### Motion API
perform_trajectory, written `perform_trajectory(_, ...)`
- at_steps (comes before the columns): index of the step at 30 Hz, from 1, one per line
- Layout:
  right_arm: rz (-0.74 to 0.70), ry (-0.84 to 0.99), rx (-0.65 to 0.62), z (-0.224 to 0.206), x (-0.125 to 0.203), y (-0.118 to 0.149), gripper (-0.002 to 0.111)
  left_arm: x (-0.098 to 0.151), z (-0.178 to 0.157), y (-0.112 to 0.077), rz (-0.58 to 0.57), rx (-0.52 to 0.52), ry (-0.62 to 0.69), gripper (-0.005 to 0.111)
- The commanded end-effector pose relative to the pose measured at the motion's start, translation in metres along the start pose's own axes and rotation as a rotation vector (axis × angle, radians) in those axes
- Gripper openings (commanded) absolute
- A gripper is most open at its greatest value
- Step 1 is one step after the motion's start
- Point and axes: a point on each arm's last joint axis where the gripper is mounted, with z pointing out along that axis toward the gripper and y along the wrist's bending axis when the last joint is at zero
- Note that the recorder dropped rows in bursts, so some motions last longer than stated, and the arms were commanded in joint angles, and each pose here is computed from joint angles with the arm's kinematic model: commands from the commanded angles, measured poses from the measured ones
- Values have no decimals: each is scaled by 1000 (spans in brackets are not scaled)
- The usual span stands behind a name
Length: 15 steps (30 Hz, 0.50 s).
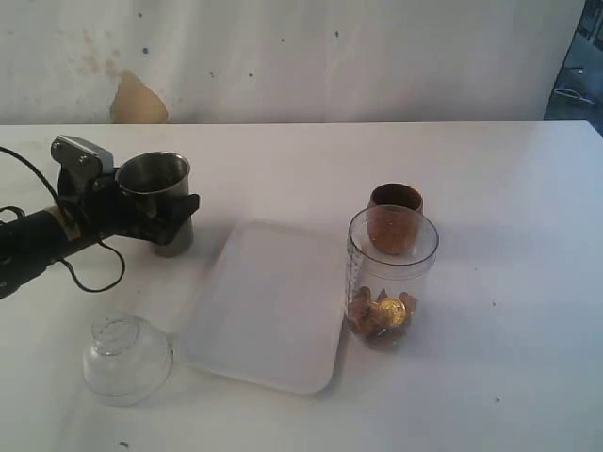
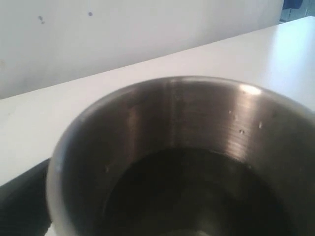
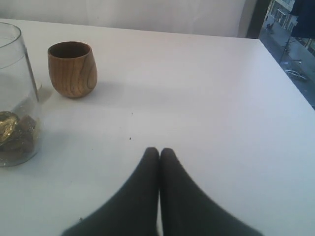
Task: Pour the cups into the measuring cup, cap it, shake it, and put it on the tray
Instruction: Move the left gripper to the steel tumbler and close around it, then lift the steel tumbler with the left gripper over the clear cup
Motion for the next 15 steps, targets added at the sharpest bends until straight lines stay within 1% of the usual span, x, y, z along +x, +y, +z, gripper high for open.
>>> perform_trajectory(1, 5, -1, 4, 0, 1, 0, 0, -4, 4, -1, 7, 21, -14, 105)
perform_trajectory(5, 5, -1, 4, 0, 1, 0, 0, -1, 4, -1, 2, 19, 16, 102)
perform_trajectory(7, 5, -1, 4, 0, 1, 0, 0, 1, 3, -1, -22, 24, 47, 93)
perform_trajectory(11, 5, -1, 4, 0, 1, 0, 0, 3, 3, -3, -19, 43, 67, 67)
perform_trajectory(13, 5, -1, 4, 0, 1, 0, 0, 3, 3, -3, -41, 44, 64, 51)
perform_trajectory(15, 5, -1, 4, 0, 1, 0, 0, 3, 3, -3, -96, 43, 66, 28)
